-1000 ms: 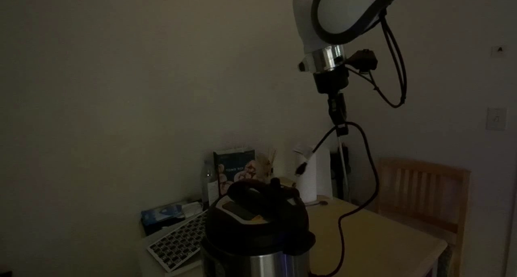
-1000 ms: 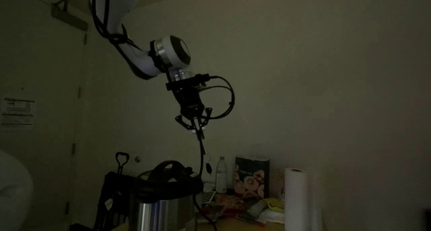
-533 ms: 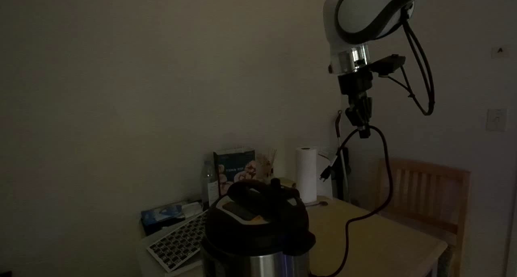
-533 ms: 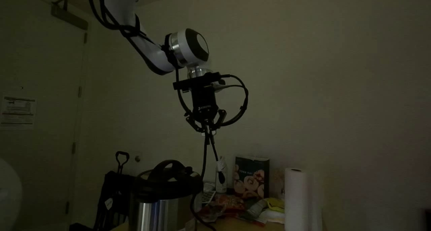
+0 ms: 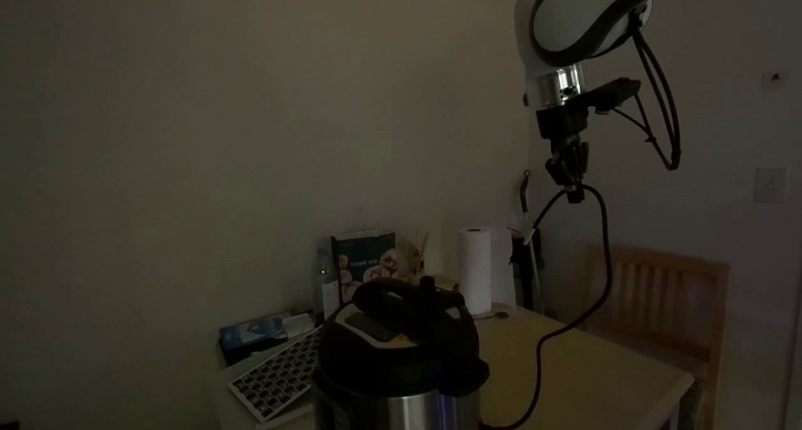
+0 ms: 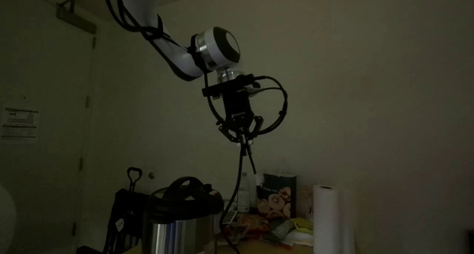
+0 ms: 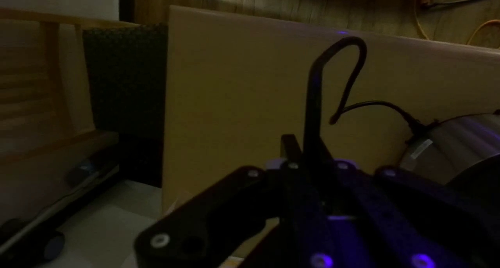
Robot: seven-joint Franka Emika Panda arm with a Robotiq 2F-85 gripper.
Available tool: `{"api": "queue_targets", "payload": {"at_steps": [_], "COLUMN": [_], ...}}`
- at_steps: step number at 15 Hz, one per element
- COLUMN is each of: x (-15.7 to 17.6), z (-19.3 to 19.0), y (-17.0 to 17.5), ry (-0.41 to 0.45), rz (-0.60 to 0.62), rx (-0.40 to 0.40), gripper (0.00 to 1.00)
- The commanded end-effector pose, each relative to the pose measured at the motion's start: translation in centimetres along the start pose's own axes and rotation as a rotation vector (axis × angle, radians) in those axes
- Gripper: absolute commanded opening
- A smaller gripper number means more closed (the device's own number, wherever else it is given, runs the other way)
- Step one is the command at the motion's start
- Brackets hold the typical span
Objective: Remove the black cable from the silver machine and put it on the table
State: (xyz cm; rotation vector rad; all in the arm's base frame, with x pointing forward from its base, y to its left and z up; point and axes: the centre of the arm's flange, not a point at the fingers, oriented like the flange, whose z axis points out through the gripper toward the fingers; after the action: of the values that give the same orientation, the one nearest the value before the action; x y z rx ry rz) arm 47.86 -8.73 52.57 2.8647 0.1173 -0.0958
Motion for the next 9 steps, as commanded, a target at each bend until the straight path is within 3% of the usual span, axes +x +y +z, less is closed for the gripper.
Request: {"api": "queue_targets", "payload": {"at_steps": [1, 4, 5, 7, 9], "x": [-0.4, -1.6, -2.6, -3.1, -2.5], "z": [0.0, 0.4, 0.5, 1.3, 1.7], "y": [9.5, 17.2, 13.5, 16.1, 16.1], "ry": [0.026, 0.018, 0.023, 0.009, 0.000], "rz": [0.126, 0.283, 0.235, 0.285, 0.282], "rx": [-0.069, -0.085, -0.059, -0.060, -0.061], "gripper": [0.02, 0.02, 0.10, 0.10, 0.10]}}
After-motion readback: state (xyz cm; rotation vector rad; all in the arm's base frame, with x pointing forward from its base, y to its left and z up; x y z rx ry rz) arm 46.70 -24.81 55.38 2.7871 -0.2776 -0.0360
